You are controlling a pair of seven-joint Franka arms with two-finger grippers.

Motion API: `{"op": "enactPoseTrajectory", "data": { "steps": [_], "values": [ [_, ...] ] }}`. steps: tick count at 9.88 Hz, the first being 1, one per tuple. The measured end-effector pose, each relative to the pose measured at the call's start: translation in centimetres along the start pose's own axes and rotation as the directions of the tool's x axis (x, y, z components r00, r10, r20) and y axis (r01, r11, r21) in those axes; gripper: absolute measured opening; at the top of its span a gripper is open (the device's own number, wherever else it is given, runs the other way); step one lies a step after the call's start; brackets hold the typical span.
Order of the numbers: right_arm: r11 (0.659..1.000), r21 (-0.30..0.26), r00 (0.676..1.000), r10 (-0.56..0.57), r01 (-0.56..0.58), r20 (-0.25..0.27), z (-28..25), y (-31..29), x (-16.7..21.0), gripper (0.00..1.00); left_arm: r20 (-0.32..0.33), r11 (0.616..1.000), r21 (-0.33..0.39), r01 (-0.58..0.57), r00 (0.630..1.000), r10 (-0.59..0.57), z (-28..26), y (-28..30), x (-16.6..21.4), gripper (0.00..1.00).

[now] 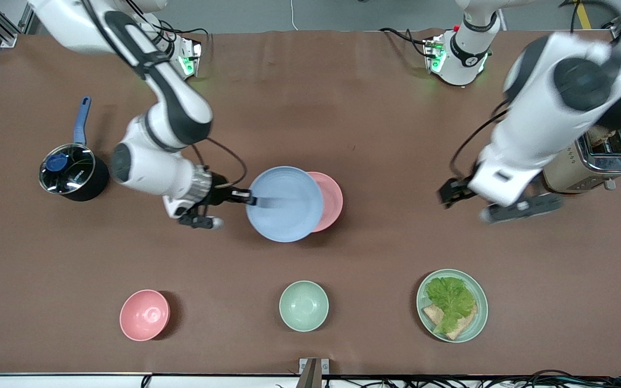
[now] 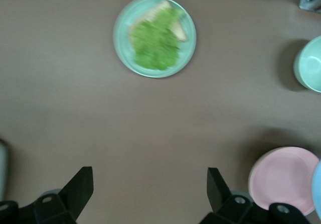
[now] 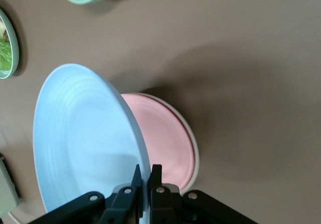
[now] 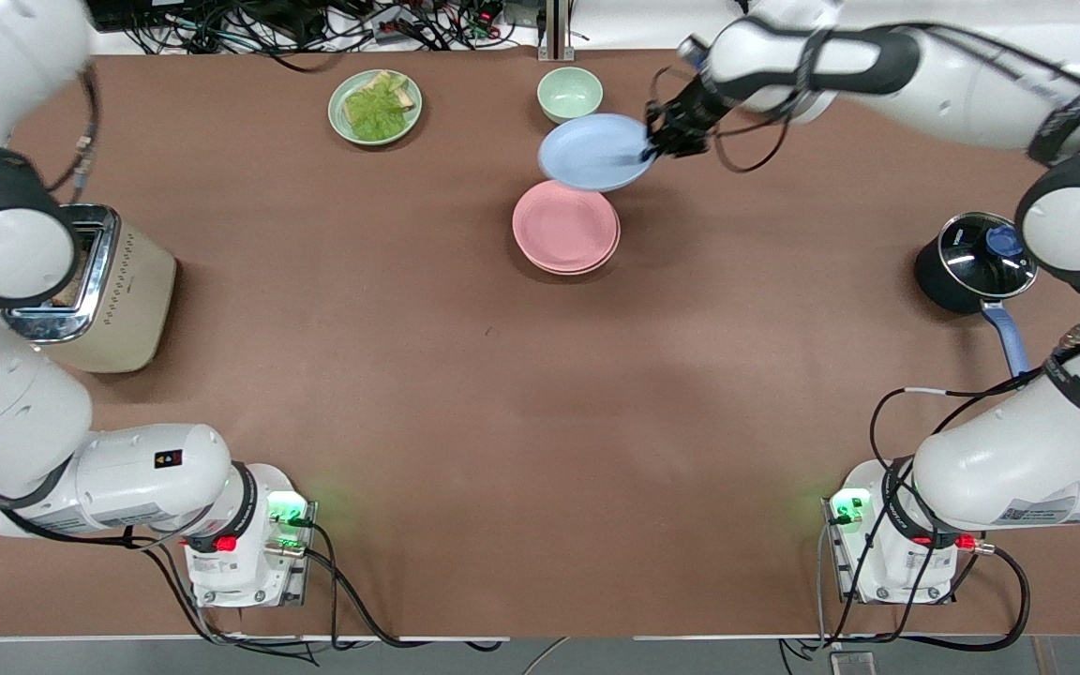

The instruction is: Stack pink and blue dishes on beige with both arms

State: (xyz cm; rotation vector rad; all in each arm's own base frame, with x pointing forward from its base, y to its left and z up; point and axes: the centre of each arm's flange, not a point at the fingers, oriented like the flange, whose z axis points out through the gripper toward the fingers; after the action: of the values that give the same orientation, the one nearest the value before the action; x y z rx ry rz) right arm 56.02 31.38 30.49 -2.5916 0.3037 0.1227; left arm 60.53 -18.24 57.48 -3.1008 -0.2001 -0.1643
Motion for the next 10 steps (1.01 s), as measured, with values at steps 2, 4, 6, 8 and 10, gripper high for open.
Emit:
{"op": "enactPoseTrajectory", "data": {
  "steps": [2, 4, 6, 8, 10],
  "values": [
    [1.000, 0.003, 0.999, -0.009, 0.009, -0.036, 4.8, 0.3, -2.4, 0.07, -0.030, 0.996, 0.013, -0.085, 0.996, 0.085, -4.7, -3.9, -0.6, 1.00],
    [1.000, -0.001, 0.999, -0.004, 0.004, -0.038, 7.4, 1.3, -3.6, 0.07, 0.022, 0.984, 0.020, -0.175, 0.984, 0.174, -8.0, -8.0, -2.5, 1.00],
    [1.000, -0.013, 1.000, -0.001, 0.001, -0.027, 8.2, 2.0, -4.2, 0.07, 0.073, 0.977, -0.007, -0.213, 0.974, 0.213, -9.8, -11.9, -4.1, 1.00],
    [1.000, -0.015, 0.999, -0.001, 0.000, -0.042, 8.7, 2.5, -4.7, 0.07, 0.091, 0.977, -0.009, -0.211, 0.973, 0.211, -10.0, -13.0, -5.3, 1.00],
    [1.000, -0.019, 0.999, -0.002, 0.001, -0.043, 9.0, 2.8, -5.0, 0.10, 0.101, 0.972, -0.007, -0.235, 0.967, 0.235, -10.3, -11.6, -6.3, 1.00]
  ]
}}
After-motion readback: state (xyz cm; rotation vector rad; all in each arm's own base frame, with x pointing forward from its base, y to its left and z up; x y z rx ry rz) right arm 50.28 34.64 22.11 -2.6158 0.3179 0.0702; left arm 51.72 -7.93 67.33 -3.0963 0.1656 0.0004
